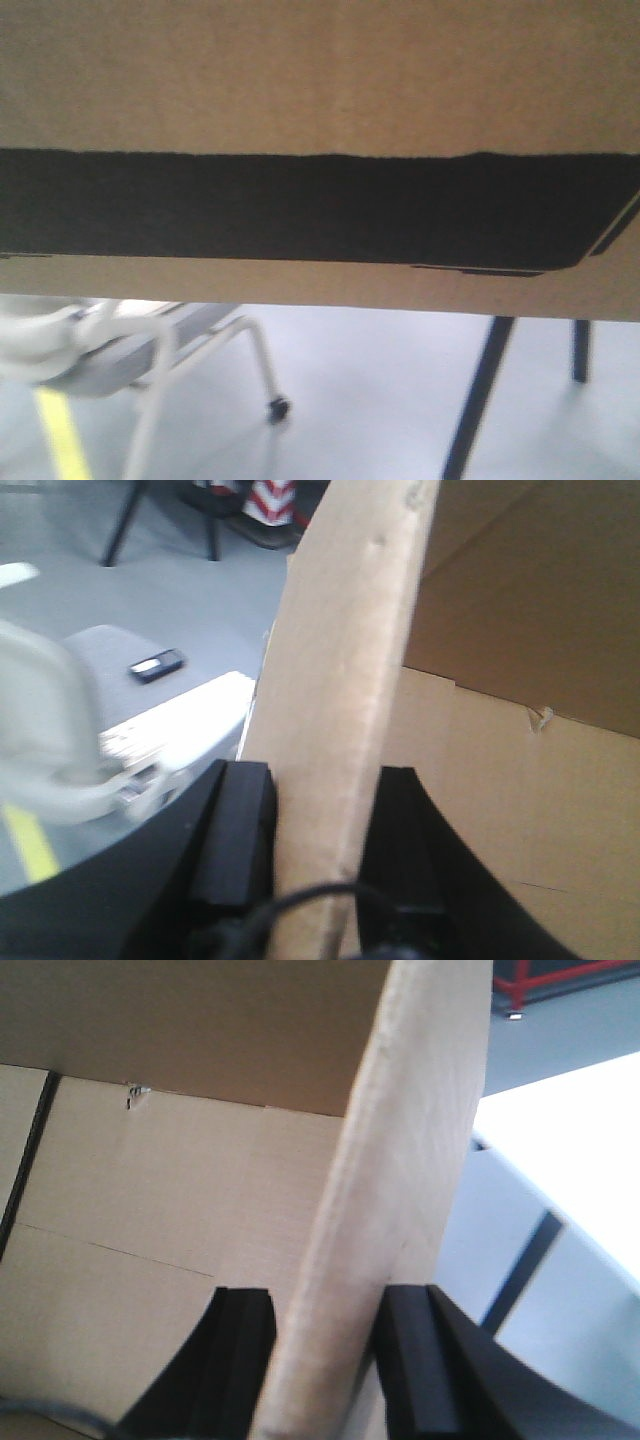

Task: Grab box from left shelf to table start
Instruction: 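Carry the box with both grippers toward the white table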

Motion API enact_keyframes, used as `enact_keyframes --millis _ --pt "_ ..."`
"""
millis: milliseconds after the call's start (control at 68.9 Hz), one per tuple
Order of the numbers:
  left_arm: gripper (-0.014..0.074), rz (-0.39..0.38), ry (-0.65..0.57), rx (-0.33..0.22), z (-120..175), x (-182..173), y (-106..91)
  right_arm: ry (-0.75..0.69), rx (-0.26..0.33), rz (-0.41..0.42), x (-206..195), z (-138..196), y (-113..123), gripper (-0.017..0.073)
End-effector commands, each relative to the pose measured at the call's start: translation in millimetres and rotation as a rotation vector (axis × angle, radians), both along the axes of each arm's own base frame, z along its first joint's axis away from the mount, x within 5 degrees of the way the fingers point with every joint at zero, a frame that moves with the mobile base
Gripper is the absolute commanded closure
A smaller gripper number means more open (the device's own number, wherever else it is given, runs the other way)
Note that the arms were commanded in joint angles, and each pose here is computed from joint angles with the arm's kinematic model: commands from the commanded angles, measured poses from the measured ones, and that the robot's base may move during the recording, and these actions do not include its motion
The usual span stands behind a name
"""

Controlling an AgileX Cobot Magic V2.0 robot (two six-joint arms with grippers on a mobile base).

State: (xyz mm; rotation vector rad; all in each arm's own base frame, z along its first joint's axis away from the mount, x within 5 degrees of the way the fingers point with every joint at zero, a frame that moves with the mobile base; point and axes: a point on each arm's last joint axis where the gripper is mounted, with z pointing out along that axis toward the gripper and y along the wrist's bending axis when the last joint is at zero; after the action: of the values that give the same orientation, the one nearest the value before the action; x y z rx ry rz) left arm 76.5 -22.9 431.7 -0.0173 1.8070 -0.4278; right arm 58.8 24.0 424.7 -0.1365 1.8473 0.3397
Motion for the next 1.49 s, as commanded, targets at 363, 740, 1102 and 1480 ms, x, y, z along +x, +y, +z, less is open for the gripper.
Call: enact_keyframes --millis 363,740,1102,1480 --pt "0.0697 -0.088 -0.152 -0.043 21.1 -9.1 -5.1 -0.205 -0.007 -0.042 2.9 24.3 -3.9 0.0503" --pt "0.0697 -0.088 -0.152 -0.043 21.1 -9.1 -5.1 -0.205 -0.007 -0.042 2.9 24.3 -3.9 0.0503" --pt "0.0697 -0.088 -0.152 -0.043 21.1 -9.1 -5.1 -0.205 -0.007 -0.042 2.9 24.3 -3.9 0.0503" --pt "0.0697 -0.088 -0.152 -0.043 21.1 -9.1 -5.1 -0.205 -0.007 -0.042 2.9 24.3 -3.9 0.0503"
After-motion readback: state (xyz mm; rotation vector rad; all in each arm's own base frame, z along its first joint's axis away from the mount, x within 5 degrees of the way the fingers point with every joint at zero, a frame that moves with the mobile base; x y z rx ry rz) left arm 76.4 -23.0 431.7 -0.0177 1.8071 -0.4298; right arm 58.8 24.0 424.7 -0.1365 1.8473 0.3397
